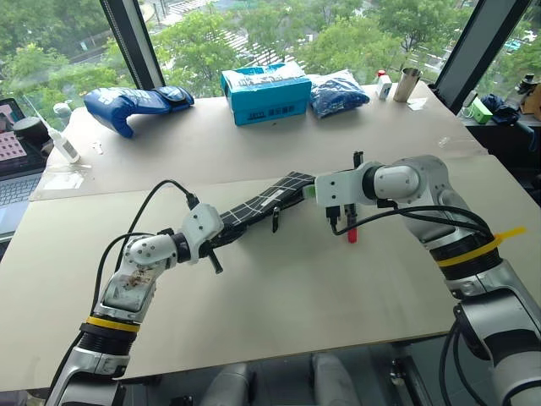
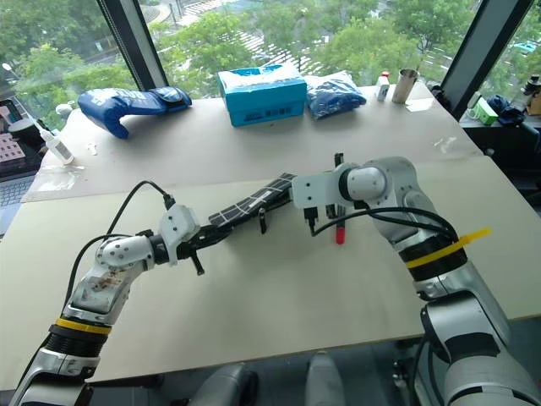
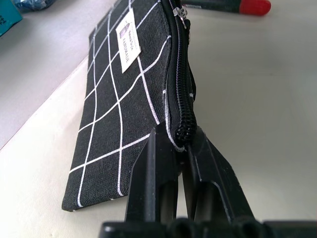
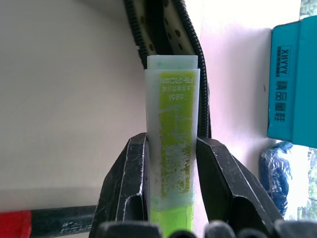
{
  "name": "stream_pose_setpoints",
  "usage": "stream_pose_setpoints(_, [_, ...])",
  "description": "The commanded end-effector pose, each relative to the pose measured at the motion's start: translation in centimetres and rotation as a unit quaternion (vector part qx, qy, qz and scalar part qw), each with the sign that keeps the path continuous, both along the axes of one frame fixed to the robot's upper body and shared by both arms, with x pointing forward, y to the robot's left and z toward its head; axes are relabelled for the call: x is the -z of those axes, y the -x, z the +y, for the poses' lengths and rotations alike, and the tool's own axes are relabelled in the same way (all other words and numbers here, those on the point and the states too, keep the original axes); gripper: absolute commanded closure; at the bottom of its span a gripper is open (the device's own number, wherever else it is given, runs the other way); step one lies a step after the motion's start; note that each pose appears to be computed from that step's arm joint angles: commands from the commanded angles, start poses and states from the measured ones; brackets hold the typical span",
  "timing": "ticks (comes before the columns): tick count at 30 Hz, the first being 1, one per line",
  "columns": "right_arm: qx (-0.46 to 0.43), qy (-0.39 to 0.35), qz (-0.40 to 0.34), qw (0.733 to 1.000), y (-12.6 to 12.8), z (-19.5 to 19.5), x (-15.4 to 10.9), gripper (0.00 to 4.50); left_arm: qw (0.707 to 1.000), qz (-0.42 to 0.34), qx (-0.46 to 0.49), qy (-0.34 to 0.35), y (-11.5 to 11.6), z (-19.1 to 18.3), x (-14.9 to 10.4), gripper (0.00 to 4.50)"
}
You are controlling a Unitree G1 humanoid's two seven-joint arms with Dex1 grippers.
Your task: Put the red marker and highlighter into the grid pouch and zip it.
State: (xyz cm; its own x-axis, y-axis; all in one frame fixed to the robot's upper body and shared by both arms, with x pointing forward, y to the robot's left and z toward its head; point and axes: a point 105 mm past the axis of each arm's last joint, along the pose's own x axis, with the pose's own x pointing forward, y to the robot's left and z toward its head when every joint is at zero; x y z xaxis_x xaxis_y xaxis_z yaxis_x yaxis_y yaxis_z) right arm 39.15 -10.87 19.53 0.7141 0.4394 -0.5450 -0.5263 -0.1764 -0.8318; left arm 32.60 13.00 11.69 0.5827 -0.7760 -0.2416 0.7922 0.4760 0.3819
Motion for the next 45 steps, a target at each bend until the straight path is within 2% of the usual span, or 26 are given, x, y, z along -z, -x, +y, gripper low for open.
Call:
stream_pose_setpoints(1, [-0.012,0.015,-0.047,0.999,-0.4,1.4,-1.0,3.53,1.0,-0.017,0.014,-0.011,0.3,-0.2,-0.1,4.5])
stream_pose_setpoints(4, [-0.018,0.045,-0.073,0.996,-0.7,2.2,-0.4,3.53,1.0,-0.016,0.015,-0.008,0.3,-0.3,-0.1,4.5])
stream_pose_setpoints(11, [-0.033,0.053,-0.092,0.994,-0.6,4.1,0.2,3.53,1.0,-0.016,0.014,0.002,0.2,-0.6,-0.2,4.5])
stream_pose_setpoints(16, [-0.1,0.045,-0.108,0.988,0.8,7.2,1.0,3.53,1.0,-0.014,0.013,0.003,0.1,-0.5,-0.2,4.5])
stream_pose_setpoints(22, [-0.196,0.063,-0.111,0.972,3.1,9.2,3.4,3.53,1.0,-0.013,0.009,0.005,0.1,-0.3,-0.2,4.5])
stream_pose_setpoints(28, [-0.25,0.047,-0.169,0.952,3.2,11.1,3.7,3.53,1.0,-0.012,0.007,0.007,0.1,-0.1,-0.2,4.5])
stream_pose_setpoints(33, [-0.273,0.025,-0.176,0.945,2.9,11.0,4.3,3.53,1.0,-0.013,0.005,0.011,0.0,0.0,-0.4,4.5])
stream_pose_setpoints(35, [-0.259,0.024,-0.147,0.954,2.6,10.1,4.7,2.52,1.0,-0.013,0.004,0.012,0.0,0.0,-0.4,4.5])
stream_pose_setpoints(37, [-0.239,0.015,-0.119,0.964,2.3,9.2,4.8,1.98,1.0,-0.012,0.002,0.014,0.0,0.1,-0.5,4.5])
stream_pose_setpoints(41, [-0.199,-0.021,-0.079,0.977,1.7,7.1,3.0,0.6,0.999,-0.009,-0.006,0.037,-0.2,0.1,-1.1,4.5])
stream_pose_setpoints(45, [-0.159,-0.071,-0.081,0.981,0.9,3.2,-1.1,0.6,0.996,0.003,-0.021,0.083,-0.6,0.2,-2.2,4.5])
